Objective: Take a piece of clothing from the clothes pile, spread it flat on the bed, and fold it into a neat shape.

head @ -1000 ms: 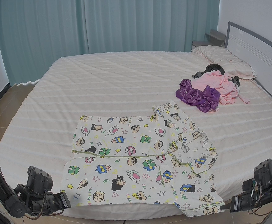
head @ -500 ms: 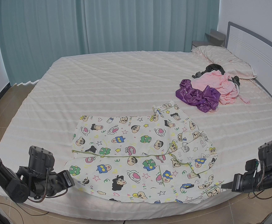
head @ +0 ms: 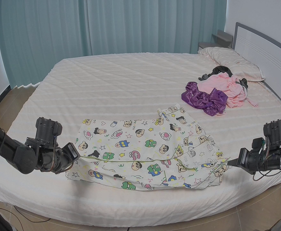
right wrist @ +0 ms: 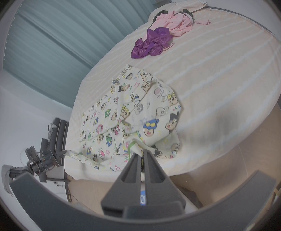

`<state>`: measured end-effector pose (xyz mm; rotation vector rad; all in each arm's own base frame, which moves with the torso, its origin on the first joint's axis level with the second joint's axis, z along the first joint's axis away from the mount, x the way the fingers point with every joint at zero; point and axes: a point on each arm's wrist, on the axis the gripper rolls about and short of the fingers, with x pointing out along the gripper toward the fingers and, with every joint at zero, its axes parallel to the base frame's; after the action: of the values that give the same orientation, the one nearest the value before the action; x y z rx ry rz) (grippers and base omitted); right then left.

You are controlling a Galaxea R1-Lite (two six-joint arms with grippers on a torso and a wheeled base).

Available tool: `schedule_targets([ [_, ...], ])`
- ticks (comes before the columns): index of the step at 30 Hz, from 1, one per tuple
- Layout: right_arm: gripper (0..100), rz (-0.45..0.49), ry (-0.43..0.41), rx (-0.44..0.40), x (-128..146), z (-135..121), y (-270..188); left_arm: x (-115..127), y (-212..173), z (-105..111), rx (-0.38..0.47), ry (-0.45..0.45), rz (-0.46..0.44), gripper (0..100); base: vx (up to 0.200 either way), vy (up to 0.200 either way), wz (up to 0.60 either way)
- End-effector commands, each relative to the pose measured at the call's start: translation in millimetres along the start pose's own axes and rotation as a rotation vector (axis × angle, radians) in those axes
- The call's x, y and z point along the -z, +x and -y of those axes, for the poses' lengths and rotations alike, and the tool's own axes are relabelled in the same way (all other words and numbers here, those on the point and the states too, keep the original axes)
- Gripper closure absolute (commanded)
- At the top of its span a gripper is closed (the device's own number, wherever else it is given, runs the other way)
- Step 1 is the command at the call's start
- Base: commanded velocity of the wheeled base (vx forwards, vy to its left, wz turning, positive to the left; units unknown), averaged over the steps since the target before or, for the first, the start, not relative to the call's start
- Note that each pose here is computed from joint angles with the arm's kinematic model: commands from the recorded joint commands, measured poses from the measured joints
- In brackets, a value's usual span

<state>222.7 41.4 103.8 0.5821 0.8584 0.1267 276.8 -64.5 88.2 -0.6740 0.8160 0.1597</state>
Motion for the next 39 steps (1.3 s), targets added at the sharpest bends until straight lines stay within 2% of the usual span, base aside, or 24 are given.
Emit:
schedule_targets([
  [1, 100, 0.009, 0.052, 0.011, -21.0, -1.6, 23.3, -13.1, 33.8, 1.9, -0.038, -0.046, -0.006, 100, 0.0, 0.0, 0.0],
  [9, 100, 0.039, 0.114, 0.015, -42.4, -7.8, 46.9, -26.4, 65.9, 5.3, -0.066, -0.104, -0.011, 100, 0.0, 0.0, 0.0],
  [15, 100, 0.068, 0.169, 0.013, -55.7, -11.5, 62.4, -42.8, 76.8, 18.0, -0.067, -0.17, -0.005, 100, 0.0, 0.0, 0.0],
  [20, 100, 0.093, 0.19, 0.01, -57.8, -10.0, 71.0, -45.6, 85.6, 20.8, -0.062, -0.174, -0.003, 100, 0.0, 0.0, 0.0],
  [26, 100, 0.136, 0.227, -0.013, -60.6, -6.2, 89.1, -49.6, 105.6, 18.2, -0.072, -0.234, -0.006, 100, 0.0, 0.0, 0.0],
  [39, 100, 0.145, 0.256, -0.034, -58.4, -1.1, 113.0, -53.8, 117.8, 17.6, -0.063, -0.269, -0.014, 100, 0.0, 0.0, 0.0],
])
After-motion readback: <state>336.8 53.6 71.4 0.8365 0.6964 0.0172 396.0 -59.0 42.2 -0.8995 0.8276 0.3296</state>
